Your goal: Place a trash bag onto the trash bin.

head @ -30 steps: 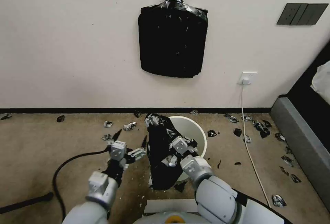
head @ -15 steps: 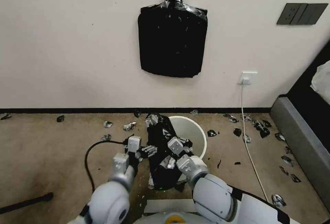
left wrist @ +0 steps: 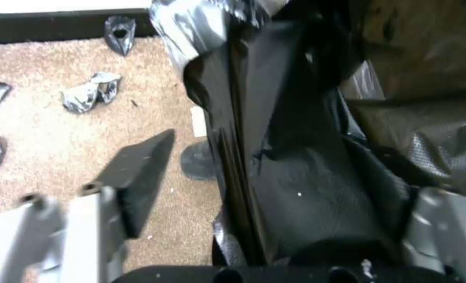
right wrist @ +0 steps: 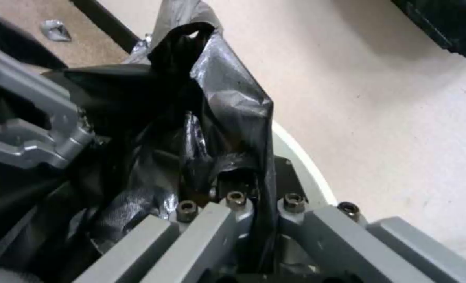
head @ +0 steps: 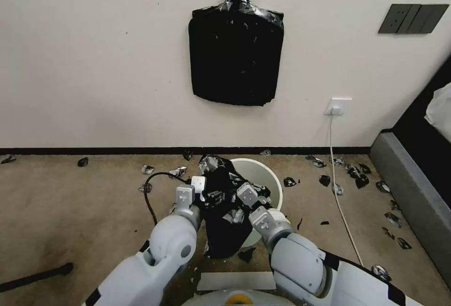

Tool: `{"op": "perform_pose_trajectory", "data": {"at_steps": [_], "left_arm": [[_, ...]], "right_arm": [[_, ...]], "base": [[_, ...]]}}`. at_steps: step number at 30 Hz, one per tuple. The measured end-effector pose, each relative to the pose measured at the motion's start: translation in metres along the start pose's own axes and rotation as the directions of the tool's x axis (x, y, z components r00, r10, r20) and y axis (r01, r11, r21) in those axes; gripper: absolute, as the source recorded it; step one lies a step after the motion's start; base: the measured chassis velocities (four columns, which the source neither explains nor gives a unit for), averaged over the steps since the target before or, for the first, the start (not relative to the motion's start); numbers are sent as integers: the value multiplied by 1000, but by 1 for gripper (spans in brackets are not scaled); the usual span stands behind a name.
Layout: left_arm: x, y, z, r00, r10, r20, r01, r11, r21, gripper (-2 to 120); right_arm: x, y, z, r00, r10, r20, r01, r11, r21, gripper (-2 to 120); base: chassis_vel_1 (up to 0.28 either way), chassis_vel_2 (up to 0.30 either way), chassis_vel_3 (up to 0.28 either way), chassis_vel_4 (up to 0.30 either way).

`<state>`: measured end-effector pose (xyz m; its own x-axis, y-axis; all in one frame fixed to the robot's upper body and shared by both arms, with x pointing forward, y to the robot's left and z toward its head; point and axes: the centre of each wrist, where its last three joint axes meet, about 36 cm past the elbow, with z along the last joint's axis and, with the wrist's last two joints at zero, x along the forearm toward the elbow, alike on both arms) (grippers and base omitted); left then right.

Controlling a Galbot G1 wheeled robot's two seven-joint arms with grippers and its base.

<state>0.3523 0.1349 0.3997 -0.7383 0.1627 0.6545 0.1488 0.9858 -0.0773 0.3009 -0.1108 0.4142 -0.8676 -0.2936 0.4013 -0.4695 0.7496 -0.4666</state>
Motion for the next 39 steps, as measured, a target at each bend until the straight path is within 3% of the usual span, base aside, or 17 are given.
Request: {"op": "perform_pose_trajectory", "data": {"at_steps": [6, 8, 13, 16, 23, 26, 29, 30, 34, 36, 38, 39], "left_arm": [[-7, -10, -3, 999, -17, -34, 17, 1000, -1, 56], [-9, -13, -6, 998, -32, -56, 32, 999, 7, 43], [-12, -14, -5, 997, -57, -54, 57, 998, 6, 32], [-16, -16, -5, 995, -86, -51, 87, 996, 17, 13], [-17, -15, -5, 995, -88, -51, 90, 995, 41, 8], [-14, -10, -2, 997, -75, -19, 76, 995, 67, 8], [-6, -1, 3, 996, -50, 79, 46, 998, 50, 6], [-6, -1, 3, 996, -50, 79, 46, 998, 50, 6], [13, 12, 9, 976, 34, 216, -34, 999, -6, 5], [15, 14, 10, 972, 47, 232, -44, 999, -17, 5], [25, 21, 16, 947, 93, 307, -75, 995, -71, 5], [25, 21, 16, 947, 93, 307, -75, 995, -71, 5]], "right_arm": [[0, 0, 2, 1000, 0, -3, 0, 1000, -6, 0], [0, -2, 4, 1000, 3, -3, -3, 1000, -3, 0], [0, -3, 6, 1000, 5, -2, -5, 1000, -2, 0], [-2, -4, 8, 1000, 11, -3, -11, 1000, -3, 0], [-3, -4, 13, 1000, 16, -3, -16, 1000, -14, 0], [-4, -7, 14, 999, 36, 20, -35, 999, -32, 0], [-10, -18, 12, 993, 86, 82, -82, 995, -48, 0], [-10, -18, 12, 993, 86, 82, -82, 995, -48, 0], [-20, -41, 8, 978, 139, 154, -134, 990, -37, 0], [-21, -44, 8, 977, 143, 160, -139, 990, -31, 0], [-22, -56, 10, 974, 151, 169, -152, 988, -8, 0], [-22, -56, 10, 974, 151, 169, -152, 988, -8, 0]], "base": [[0, 0, 0, 0], [0, 0, 0, 0], [0, 0, 0, 0], [0, 0, 0, 0], [0, 0, 0, 0], [0, 0, 0, 0], [0, 0, 0, 0], [0, 0, 0, 0], [0, 0, 0, 0], [0, 0, 0, 0], [0, 0, 0, 0], [0, 0, 0, 0]]}}
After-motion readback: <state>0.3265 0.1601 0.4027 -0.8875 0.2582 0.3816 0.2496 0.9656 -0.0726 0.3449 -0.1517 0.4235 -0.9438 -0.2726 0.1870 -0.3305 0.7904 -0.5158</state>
